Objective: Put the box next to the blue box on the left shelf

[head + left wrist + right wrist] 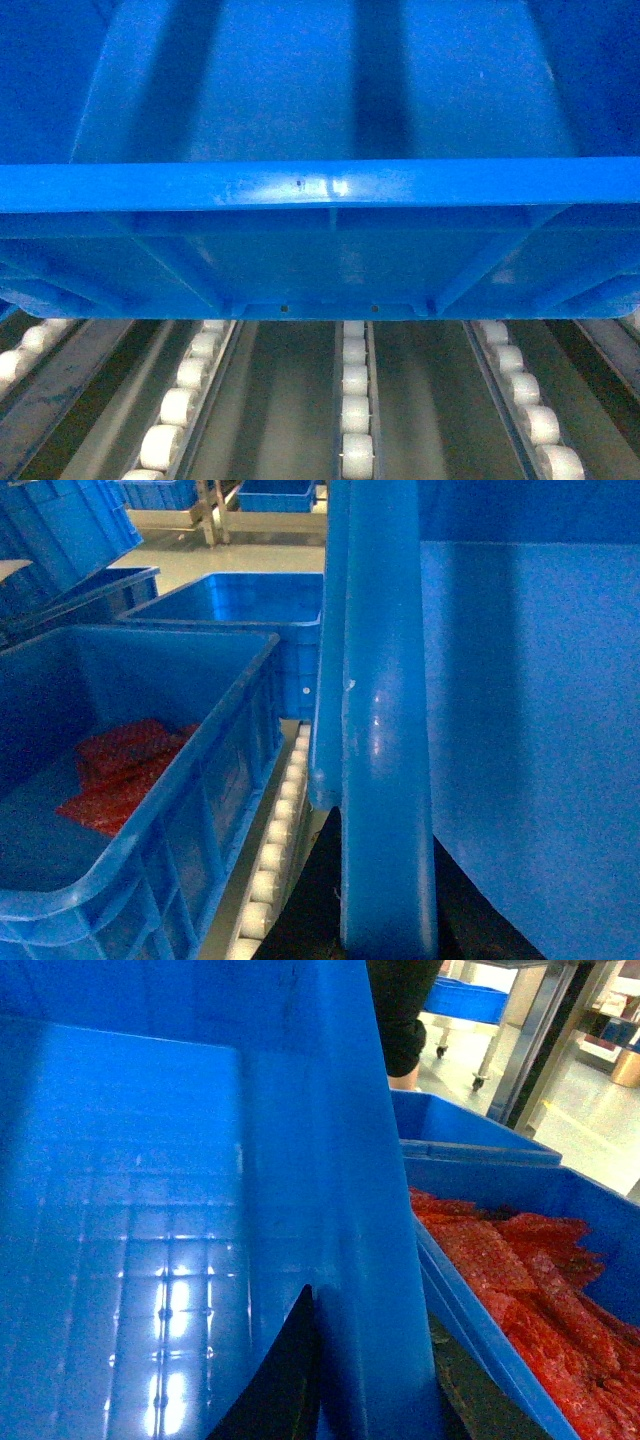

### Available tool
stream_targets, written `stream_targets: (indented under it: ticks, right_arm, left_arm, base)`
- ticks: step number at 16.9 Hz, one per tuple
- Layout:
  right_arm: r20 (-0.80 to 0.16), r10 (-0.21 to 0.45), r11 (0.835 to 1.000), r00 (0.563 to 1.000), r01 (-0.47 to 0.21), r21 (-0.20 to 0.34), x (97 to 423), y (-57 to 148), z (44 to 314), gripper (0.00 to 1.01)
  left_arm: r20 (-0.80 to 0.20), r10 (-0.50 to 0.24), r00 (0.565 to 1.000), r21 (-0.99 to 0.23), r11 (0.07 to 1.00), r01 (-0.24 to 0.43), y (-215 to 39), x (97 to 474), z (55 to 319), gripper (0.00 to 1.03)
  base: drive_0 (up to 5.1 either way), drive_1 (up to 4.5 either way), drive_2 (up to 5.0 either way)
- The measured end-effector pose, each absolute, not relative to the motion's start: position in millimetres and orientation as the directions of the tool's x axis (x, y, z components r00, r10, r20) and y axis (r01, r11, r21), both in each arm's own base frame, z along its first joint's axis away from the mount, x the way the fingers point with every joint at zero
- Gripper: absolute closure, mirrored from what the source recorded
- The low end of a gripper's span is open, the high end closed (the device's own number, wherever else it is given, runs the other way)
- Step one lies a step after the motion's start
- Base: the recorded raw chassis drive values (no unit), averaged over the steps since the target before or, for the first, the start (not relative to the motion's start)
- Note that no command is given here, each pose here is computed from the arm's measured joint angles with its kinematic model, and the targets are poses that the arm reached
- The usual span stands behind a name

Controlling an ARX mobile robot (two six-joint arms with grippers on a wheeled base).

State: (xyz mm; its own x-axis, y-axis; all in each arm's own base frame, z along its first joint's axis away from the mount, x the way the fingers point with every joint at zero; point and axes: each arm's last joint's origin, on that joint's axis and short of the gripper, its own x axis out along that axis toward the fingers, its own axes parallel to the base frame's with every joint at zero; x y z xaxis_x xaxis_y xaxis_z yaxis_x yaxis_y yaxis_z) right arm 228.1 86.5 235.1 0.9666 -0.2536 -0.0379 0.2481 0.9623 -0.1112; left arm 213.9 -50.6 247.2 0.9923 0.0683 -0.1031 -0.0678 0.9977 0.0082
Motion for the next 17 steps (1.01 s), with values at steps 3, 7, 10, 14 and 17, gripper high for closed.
stream_targets:
  ticks: [3, 7, 10, 14, 17]
  right_arm:
    - [-0.034, -0.254, 0.962, 0.967, 0.248, -0.109, 228.0, 86.5, 235.6, 0.85]
    - [-0.034, -0.254, 0.962, 0.967, 0.248, -0.109, 228.0, 86.5, 235.6, 0.85]
    - [-0.034, -0.254, 0.962, 0.967, 0.248, -0.109, 228.0, 86.5, 235.6, 0.85]
    - [-0.034, -0.254, 0.962, 0.967, 0.248, -0.109, 228.0, 86.5, 235.6, 0.85]
    - [-0.034, -0.254, 0.962, 0.967, 0.248, -0.109, 228.0, 86.5, 235.6, 0.85]
  left_arm:
    - [-0.102, 0.069, 0.992, 0.008, 0.998, -0.068, -50.6, 213.8, 247.4, 0.95]
    - [-0.102, 0.069, 0.992, 0.007, 0.998, -0.068, -50.6, 213.8, 247.5, 0.95]
    - [-0.102, 0.069, 0.992, 0.007, 0.998, -0.068, -50.6, 213.8, 247.4, 0.95]
    - [-0.102, 0.069, 0.992, 0.007, 0.998, -0.068, -50.6, 213.8, 247.4, 0.95]
    - [-0.102, 0.069, 0.992, 0.007, 0.998, -0.068, -50.6, 213.8, 247.5, 0.95]
  base:
    - [0.0, 0.00, 0.0]
    - [0.0, 0.00, 0.0]
    - [0.0, 0.00, 0.0]
    - [0.0, 0.00, 0.0]
    - [0.0, 0.00, 0.0]
